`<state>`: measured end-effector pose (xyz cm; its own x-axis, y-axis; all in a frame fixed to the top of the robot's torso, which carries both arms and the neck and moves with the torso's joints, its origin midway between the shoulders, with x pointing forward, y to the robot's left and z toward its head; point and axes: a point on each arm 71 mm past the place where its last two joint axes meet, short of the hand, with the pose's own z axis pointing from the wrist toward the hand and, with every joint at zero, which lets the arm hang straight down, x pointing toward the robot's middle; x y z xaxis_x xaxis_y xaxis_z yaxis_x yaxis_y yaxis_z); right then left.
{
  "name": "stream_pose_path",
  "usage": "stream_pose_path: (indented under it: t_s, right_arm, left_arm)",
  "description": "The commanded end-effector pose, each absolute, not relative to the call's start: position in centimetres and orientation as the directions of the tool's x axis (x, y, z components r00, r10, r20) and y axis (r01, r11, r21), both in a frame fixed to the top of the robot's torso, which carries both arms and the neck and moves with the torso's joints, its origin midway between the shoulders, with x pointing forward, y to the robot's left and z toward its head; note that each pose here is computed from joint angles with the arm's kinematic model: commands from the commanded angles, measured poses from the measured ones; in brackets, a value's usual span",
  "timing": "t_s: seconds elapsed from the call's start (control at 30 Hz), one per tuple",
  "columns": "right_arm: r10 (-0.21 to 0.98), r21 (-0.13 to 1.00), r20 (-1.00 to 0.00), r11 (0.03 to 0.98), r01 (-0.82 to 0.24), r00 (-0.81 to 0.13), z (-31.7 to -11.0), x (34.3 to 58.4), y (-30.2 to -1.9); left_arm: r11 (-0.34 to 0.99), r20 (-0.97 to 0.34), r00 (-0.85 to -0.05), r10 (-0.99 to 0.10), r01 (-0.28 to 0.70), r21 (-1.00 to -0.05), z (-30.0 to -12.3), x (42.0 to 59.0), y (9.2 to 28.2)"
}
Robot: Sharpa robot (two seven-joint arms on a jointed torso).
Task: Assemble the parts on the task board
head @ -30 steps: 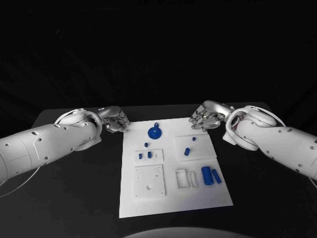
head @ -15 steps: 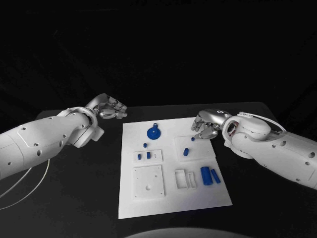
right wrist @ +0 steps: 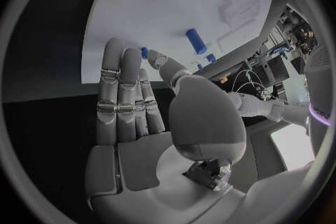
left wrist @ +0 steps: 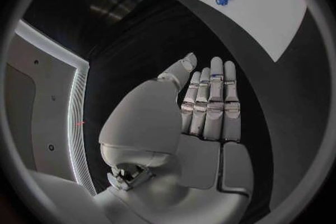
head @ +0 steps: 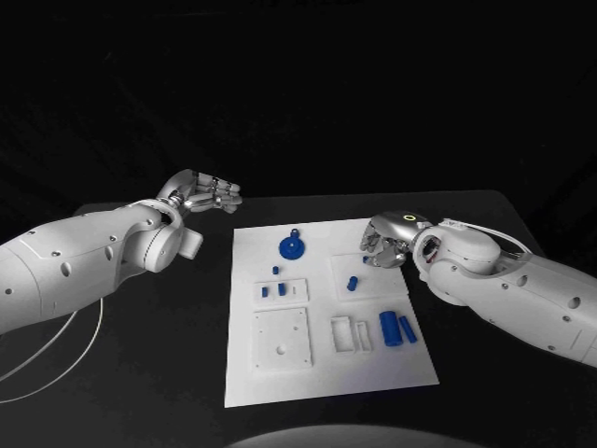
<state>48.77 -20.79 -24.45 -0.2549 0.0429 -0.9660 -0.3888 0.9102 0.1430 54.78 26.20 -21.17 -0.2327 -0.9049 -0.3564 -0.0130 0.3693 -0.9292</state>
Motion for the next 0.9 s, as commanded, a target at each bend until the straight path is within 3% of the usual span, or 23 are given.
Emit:
stream_pose_path:
  t_s: [0.03, 0.9]
  right_arm:
    - [0.014, 0.121, -0.964, 0.911, -0.394, -0.265, -24.9, 48.7, -20.8]
    - [0.013, 0.131, -0.956, 0.912, -0.389, -0.292, -26.2, 48.6, -20.0]
  left_arm:
    - [0.292, -0.281, -0.239, -0.929, -0.013, -0.956, -20.9, 54.8, 26.0]
    - [0.285, -0.268, -0.241, -0.933, -0.038, -0.958, -21.1, 54.8, 26.2]
